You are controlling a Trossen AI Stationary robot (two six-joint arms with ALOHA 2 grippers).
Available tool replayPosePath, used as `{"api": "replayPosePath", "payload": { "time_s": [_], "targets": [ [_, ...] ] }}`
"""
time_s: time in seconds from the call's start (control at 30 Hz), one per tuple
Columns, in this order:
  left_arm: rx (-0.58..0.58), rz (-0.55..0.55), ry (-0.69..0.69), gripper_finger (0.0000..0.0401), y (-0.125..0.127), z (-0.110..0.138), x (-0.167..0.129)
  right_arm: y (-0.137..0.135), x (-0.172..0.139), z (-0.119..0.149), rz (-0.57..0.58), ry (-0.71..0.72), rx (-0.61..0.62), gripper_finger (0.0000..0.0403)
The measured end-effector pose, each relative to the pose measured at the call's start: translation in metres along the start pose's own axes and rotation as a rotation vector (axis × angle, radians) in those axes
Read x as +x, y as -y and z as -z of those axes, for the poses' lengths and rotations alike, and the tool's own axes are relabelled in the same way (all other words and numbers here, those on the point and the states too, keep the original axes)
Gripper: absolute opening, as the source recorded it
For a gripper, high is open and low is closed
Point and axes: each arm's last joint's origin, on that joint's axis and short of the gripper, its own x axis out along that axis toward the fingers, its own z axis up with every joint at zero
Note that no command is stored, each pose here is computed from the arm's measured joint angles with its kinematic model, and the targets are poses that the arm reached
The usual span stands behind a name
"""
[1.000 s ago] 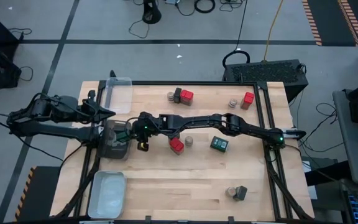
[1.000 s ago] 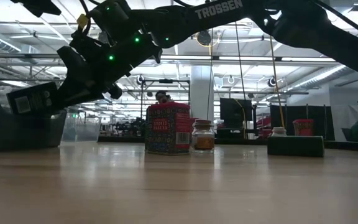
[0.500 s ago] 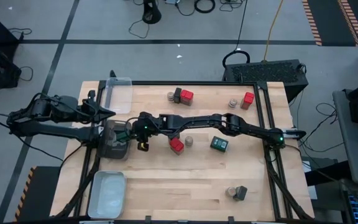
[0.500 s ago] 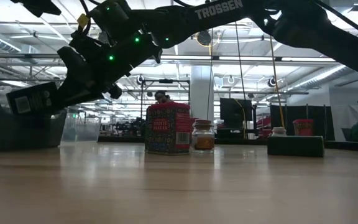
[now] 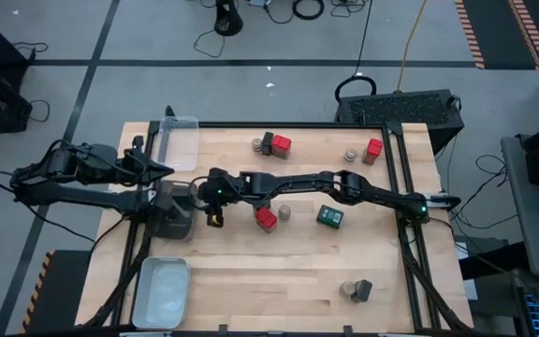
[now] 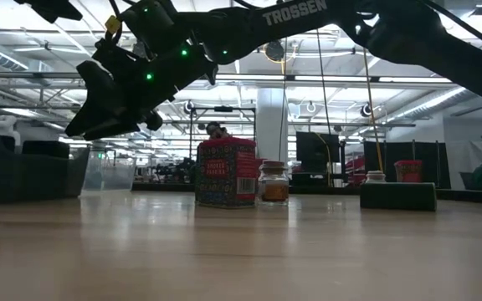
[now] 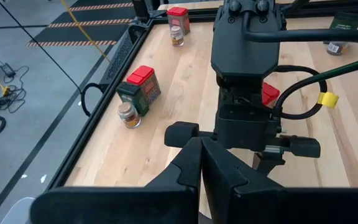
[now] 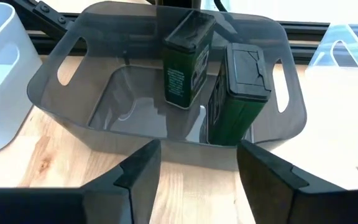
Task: Sort spices by type
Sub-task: Put the black seasoning can into the black bin
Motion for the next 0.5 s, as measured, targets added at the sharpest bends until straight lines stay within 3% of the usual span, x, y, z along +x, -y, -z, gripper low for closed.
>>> {"api": "replayPosePath", "payload": {
  "time_s": [0.27, 0.5],
  "targets": [
    [-0.020, 0.001, 0.000, 0.0019, 0.0000, 0.0000, 0.0000, 0.0000, 0.0000, 0.0003, 0.000, -0.003, -0.026, 0.0198],
    [-0.033, 0.079, -0.021, 0.0019, 0.0027, 0.0005, 0.0018, -0.0002, -0.0077, -0.0036, -0.002, -0.033, -0.099, 0.0199]
  ]
}}
